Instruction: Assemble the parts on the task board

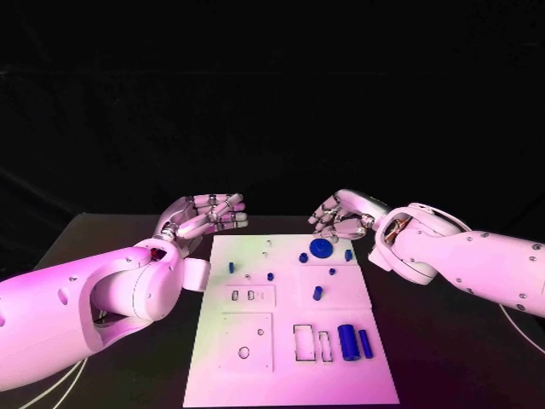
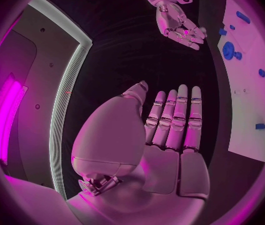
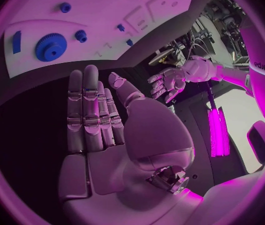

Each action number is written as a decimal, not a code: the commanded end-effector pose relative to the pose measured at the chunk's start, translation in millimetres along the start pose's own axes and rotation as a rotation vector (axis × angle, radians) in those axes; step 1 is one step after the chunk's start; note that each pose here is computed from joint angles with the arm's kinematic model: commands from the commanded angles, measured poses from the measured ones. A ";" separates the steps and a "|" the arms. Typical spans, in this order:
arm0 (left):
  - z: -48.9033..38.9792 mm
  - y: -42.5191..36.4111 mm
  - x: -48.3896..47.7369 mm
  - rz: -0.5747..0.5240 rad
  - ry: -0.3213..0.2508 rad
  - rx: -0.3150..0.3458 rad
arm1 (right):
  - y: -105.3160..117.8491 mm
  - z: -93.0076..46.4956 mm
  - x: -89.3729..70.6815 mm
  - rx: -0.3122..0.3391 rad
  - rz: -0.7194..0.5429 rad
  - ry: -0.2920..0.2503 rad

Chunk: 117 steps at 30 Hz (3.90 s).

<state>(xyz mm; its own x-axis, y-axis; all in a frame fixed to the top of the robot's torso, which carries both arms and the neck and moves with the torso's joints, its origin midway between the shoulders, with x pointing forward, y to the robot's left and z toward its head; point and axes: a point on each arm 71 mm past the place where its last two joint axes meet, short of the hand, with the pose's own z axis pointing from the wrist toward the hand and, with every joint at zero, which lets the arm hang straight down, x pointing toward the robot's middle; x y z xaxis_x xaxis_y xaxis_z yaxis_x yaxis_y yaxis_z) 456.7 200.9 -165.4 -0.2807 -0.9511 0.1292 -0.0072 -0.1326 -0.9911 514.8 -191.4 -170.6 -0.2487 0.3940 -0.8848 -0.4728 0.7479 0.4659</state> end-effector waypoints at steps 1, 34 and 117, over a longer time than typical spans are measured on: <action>-2.4 -7.2 7.9 -0.011 0.073 0.014 | 5.6 2.1 4.7 0.001 -0.233 0.077; -10.2 -25.4 15.9 -0.034 0.101 0.023 | 23.7 15.7 17.3 0.010 -0.430 0.139; -4.8 -31.8 9.6 -0.042 0.090 0.021 | 65.4 68.8 23.5 -0.094 -0.371 -0.037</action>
<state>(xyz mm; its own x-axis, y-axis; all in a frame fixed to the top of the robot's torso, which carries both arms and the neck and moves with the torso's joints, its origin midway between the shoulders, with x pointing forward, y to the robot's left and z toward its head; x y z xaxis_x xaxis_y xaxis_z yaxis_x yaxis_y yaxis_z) 449.9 200.2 -135.0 -0.3454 -0.9252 0.1570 -0.0036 -0.1660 -0.9861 536.4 -98.6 -158.4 0.0088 0.1500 -0.9886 -0.5928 0.7970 0.1156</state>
